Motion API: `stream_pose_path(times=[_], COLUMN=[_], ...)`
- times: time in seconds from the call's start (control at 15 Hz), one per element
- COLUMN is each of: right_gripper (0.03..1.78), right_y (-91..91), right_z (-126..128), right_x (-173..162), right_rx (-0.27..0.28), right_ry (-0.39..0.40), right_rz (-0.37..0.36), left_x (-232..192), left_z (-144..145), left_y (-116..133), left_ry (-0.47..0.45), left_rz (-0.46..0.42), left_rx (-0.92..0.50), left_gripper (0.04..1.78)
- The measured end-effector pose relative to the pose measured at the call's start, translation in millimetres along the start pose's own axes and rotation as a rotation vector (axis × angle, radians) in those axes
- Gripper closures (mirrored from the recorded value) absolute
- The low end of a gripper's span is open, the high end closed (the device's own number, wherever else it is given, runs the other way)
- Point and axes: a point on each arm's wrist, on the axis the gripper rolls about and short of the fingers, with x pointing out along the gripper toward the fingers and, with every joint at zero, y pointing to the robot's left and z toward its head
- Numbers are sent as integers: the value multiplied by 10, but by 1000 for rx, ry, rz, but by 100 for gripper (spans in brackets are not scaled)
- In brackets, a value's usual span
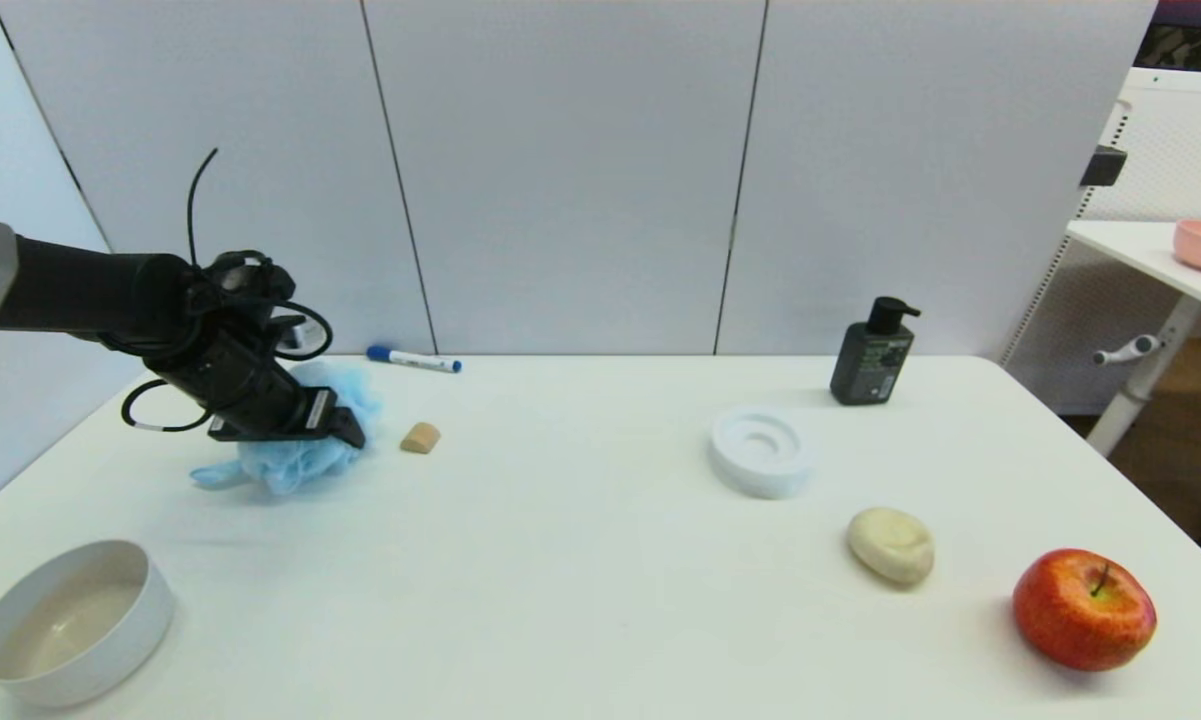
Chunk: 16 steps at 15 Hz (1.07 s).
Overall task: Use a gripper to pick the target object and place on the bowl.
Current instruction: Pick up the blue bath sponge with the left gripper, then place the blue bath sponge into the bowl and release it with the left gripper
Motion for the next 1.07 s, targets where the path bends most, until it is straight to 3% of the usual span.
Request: stream_pose_path(times=[0.07, 0.33, 0.53, 0.8, 1.07], right_gripper=[10, 10, 10, 10, 10], right_y=[0, 0, 0, 0, 0], right_z=[0, 0, 0, 1, 0], right_x=[0, 0, 0, 0, 0], right_rx=[0, -1, 0, 0, 0], right_ry=[0, 0, 0, -1, 0], right_rz=[0, 0, 0, 0, 0], left_x=[36, 64, 47, -165, -746], left_z=[2, 7, 40, 77, 80], left_y=[-1, -1, -4, -17, -56], left_ry=[0, -1, -35, -91, -219], left_rz=[-2, -3, -3, 7, 110], left_rx=[-2, 31, 70, 99, 114], left_gripper=[11, 65, 90, 109, 116])
